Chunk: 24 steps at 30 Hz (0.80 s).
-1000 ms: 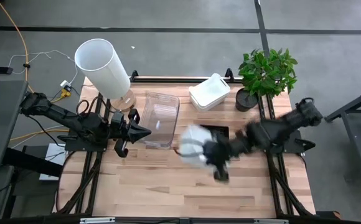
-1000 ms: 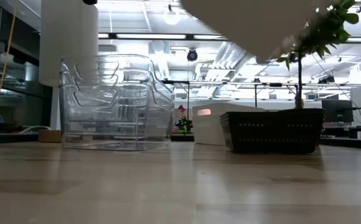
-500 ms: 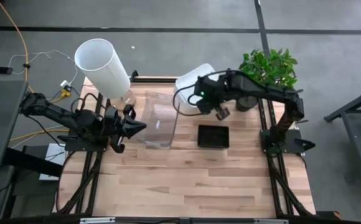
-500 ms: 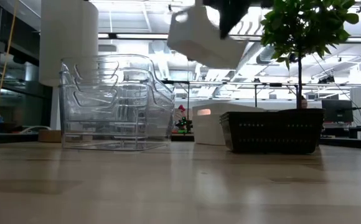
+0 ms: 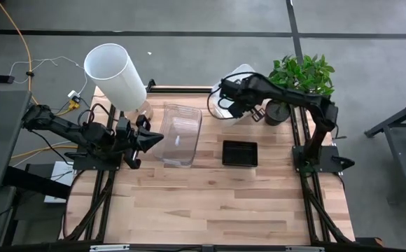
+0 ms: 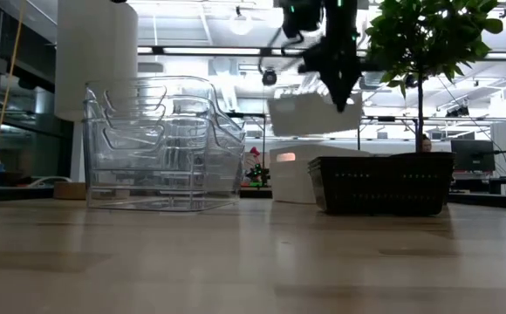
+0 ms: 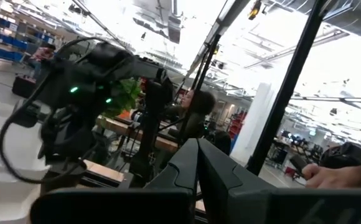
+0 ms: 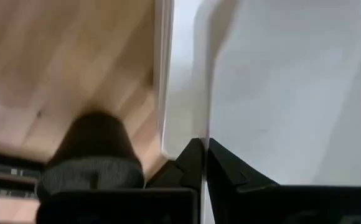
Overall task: Stack baskets by color
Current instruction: Stack the bottom white bin on top of the top white bin
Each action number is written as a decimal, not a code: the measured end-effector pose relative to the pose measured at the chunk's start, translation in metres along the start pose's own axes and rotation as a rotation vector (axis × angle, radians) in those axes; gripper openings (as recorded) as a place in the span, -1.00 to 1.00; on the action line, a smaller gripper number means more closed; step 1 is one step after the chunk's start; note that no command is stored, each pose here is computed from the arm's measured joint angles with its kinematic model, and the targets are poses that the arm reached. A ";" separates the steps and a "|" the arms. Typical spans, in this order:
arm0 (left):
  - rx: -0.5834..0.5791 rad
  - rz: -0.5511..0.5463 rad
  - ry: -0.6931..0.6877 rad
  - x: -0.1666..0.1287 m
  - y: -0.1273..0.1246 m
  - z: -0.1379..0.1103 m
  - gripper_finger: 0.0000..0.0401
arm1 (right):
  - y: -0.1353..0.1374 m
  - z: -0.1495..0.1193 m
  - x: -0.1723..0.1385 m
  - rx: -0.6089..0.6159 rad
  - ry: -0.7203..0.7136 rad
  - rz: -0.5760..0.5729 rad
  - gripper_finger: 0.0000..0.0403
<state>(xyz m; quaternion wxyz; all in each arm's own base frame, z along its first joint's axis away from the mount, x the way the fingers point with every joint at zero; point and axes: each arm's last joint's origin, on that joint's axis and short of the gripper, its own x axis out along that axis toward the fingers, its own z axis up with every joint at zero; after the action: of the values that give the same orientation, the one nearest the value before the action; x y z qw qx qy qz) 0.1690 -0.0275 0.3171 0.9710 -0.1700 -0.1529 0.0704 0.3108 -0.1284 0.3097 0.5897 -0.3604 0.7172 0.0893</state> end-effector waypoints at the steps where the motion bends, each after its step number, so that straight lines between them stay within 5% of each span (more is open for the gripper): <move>1: 0.000 0.000 0.000 0.000 0.000 0.000 -1.00 | 0.000 -0.002 0.005 0.002 0.021 0.009 -1.00; 24: 0.001 0.007 0.001 0.000 0.000 0.000 -1.00 | 0.011 0.016 0.041 -0.025 -0.117 0.068 -1.00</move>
<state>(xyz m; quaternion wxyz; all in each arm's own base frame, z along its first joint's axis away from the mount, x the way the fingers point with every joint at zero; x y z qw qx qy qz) 0.1691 -0.0274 0.3168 0.9709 -0.1699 -0.1517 0.0739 0.3144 -0.1290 0.2642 0.6226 -0.3373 0.6922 0.1393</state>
